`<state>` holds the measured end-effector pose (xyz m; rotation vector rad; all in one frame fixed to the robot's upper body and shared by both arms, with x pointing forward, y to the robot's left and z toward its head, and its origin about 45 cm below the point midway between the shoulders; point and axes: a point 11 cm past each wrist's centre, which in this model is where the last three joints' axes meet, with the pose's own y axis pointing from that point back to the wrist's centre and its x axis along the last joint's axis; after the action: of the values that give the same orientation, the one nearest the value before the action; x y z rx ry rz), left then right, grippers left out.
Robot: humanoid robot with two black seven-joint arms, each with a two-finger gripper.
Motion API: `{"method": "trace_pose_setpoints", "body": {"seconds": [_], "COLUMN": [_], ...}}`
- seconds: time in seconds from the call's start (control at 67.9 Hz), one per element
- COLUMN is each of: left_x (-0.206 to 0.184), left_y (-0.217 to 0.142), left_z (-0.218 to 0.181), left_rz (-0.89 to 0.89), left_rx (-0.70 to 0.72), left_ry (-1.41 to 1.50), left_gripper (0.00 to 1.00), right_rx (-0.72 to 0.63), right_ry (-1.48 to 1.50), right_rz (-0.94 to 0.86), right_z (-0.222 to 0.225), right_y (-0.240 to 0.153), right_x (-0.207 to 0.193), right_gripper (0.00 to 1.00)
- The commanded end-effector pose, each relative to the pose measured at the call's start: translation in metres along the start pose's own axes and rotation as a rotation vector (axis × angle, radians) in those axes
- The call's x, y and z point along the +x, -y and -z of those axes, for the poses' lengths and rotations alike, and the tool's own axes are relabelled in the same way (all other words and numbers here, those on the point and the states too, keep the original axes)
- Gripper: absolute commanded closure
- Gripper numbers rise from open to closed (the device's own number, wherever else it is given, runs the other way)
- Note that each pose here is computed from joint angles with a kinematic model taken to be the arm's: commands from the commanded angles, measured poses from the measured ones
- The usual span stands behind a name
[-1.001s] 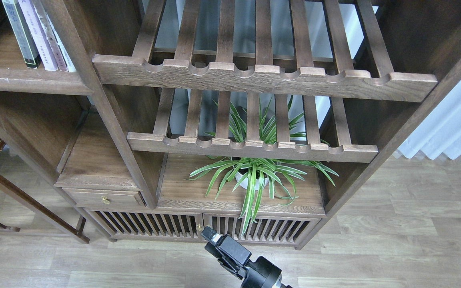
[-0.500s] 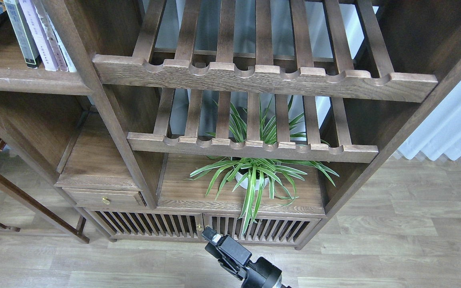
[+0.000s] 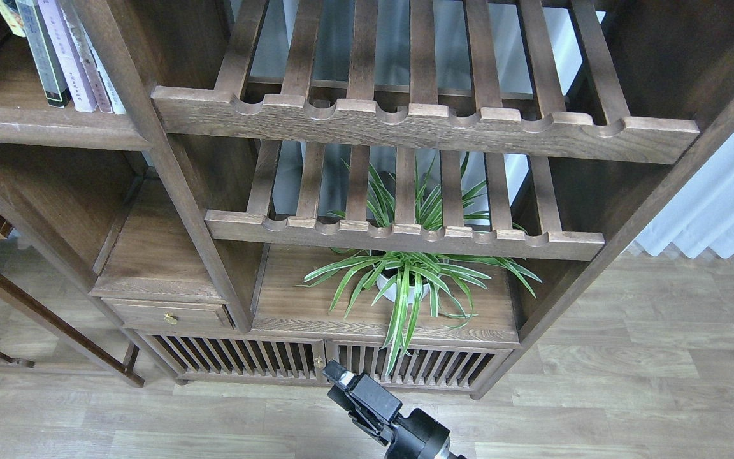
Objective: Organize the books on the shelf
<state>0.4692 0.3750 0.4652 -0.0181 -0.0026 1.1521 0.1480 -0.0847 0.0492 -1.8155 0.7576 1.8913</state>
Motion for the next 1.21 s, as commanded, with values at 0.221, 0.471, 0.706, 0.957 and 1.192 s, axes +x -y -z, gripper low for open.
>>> {"method": "trace_pose_setpoints", "body": {"seconds": [0.221, 0.471, 0.706, 0.957, 1.192], "left_x": [-0.001, 0.016, 0.018, 0.016, 0.010], "left_y": [-0.007, -0.032, -0.051, -0.082, -0.116], "left_z": [-0.012, -0.027, -0.035, -0.023, 0.001], "left_rz": [0.028, 0.002, 0.024, 0.033, 0.040], "left_rx": [-0.048, -0.072, -0.098, -0.099, -0.106], "left_ry": [-0.047, -0.043, -0.061, -0.066, -0.110], "left_gripper": [0.48, 0.48, 0.48, 0.48, 0.48], "right_rx": [0.004, 0.004, 0.004, 0.028, 0.051], "right_ry": [0.005, 0.005, 0.005, 0.004, -0.007], "right_rz": [0.002, 0.002, 0.000, 0.010, 0.022], "right_z": [0.001, 0.001, 0.001, 0.010, 0.021], "right_y": [0.000, 0.000, 0.000, 0.002, 0.005], "right_x": [0.000, 0.000, 0.000, -0.003, -0.007], "right_gripper": [0.01, 0.01, 0.01, 0.01, 0.01]}}
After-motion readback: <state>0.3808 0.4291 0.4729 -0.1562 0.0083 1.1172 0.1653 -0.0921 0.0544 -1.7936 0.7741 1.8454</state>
